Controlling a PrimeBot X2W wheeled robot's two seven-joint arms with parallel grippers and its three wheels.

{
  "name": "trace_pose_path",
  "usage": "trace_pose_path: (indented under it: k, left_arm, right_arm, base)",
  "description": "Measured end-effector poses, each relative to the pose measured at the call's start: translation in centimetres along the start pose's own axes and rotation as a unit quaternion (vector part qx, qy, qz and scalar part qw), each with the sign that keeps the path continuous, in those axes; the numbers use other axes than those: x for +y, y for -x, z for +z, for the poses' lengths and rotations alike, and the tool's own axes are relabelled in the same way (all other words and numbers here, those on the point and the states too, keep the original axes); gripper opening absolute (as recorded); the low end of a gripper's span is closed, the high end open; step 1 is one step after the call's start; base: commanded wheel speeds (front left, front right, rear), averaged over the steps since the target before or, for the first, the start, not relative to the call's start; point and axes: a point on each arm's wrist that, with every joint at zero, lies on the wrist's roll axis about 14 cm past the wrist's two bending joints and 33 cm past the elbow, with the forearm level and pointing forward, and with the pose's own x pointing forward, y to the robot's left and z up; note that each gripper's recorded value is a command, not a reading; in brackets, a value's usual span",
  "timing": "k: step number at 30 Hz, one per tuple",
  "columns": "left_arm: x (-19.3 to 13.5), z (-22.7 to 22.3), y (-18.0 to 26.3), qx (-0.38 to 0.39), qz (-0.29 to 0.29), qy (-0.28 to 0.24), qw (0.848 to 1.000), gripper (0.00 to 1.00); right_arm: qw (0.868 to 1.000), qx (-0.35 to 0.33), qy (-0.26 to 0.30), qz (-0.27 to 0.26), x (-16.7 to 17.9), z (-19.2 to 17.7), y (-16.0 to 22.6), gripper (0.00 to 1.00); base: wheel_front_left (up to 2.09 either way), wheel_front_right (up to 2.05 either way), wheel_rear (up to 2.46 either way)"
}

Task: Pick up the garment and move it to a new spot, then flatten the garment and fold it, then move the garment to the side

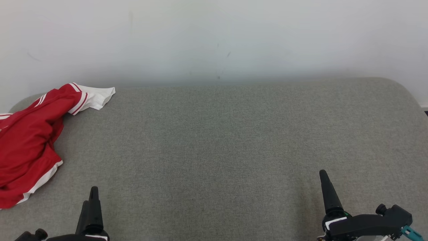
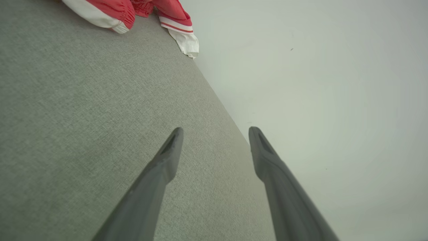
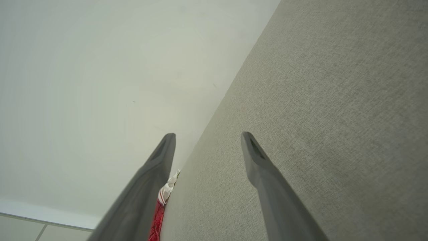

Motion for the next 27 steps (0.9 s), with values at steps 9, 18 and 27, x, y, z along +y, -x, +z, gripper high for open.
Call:
trace_pose_path:
  k: [9,18,27]
  left_arm:
    - [-0.2,-0.2,0.1,-0.001,-0.001,-0.089,0.996,1.00]
    - [-0.3,-0.6,0.4,0.001,-0.007,-0.170,0.985,1.00]
    - [-0.6,-0.4,0.5,-0.006,-0.015,-0.221,0.975,1.00]
  right_arm:
    - [0.997,-0.002,0.076,0.009,0.4,-0.1,0.2,1.00]
    - [0.989,0.000,0.145,0.023,1.1,-0.5,0.2,1.00]
    - [0.980,-0.001,0.195,0.037,1.7,-0.8,0.2,1.00]
  base:
    - [0.00,0.00,0.00]
    - [0.00,0.00,0.00]
    - [0.00,0.00,0.00]
